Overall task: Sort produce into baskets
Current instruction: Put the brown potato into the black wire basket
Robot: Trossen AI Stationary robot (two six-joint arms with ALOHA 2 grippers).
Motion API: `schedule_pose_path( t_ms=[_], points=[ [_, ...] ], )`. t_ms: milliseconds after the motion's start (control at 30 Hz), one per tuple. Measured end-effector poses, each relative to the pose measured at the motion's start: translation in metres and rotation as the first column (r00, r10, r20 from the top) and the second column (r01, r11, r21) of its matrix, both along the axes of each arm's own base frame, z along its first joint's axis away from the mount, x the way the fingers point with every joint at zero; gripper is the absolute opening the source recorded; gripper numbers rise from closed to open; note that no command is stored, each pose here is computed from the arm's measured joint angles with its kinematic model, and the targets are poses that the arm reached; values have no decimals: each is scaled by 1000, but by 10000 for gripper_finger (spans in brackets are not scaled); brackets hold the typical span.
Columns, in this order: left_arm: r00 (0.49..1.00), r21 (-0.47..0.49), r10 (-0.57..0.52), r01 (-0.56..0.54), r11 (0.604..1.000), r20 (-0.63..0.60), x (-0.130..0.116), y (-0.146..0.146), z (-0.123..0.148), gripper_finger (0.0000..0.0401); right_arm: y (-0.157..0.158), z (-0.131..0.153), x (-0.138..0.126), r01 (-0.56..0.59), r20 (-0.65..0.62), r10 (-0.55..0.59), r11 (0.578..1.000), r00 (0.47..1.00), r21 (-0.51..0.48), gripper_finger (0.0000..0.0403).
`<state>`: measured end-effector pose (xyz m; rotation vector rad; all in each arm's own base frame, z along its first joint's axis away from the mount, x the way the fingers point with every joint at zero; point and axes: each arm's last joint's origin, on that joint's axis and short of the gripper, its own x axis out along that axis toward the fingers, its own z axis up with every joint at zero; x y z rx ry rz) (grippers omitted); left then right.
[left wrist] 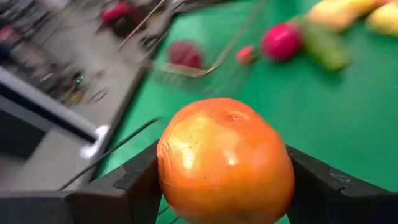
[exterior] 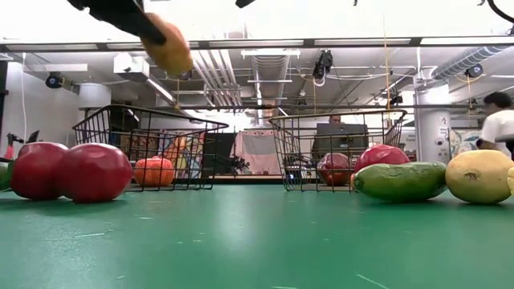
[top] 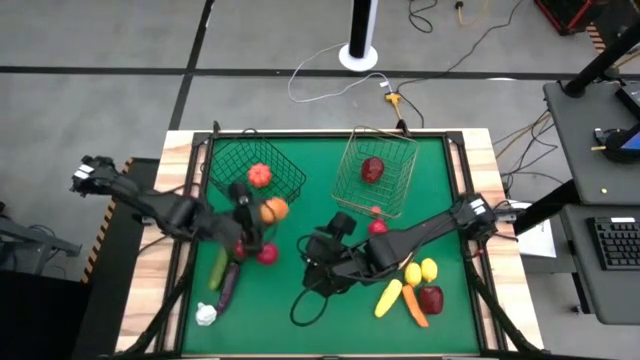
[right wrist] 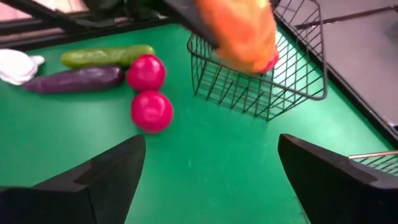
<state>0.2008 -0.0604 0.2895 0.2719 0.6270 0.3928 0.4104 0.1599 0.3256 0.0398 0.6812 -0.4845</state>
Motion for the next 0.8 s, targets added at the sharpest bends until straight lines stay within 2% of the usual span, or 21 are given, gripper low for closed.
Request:
schedule_pose_path(
  t_ms=[167, 233, 367, 533, 633, 800],
  points=[
    [978, 32, 172, -169, 985, -116, -3, 39, 8, 240, -2, 4, -2, 0, 4, 0, 1000, 1000, -28, 359],
    [963, 16, 206, -206, 978, -175, -4, 56, 6, 240, -3, 4, -2, 1, 1, -1, 999, 1000, -34, 359],
    [952, -131, 144, -184, 974, -270, -4, 89, -3, 240, -4, 3, -3, 1, -21, -2, 999, 1000, -44, 359],
    [944, -305, 43, -148, 941, -326, -12, 127, -21, 240, -6, 2, -4, 8, -39, -10, 999, 999, -48, 359],
    [937, -352, 31, -161, 922, -347, -16, 144, -32, 240, -7, 2, -4, 10, -40, -11, 999, 999, -49, 359],
    [919, -355, 55, -205, 912, -391, -18, 157, -44, 252, -8, 2, -4, 13, -40, -15, 999, 999, -49, 359]
  ],
)
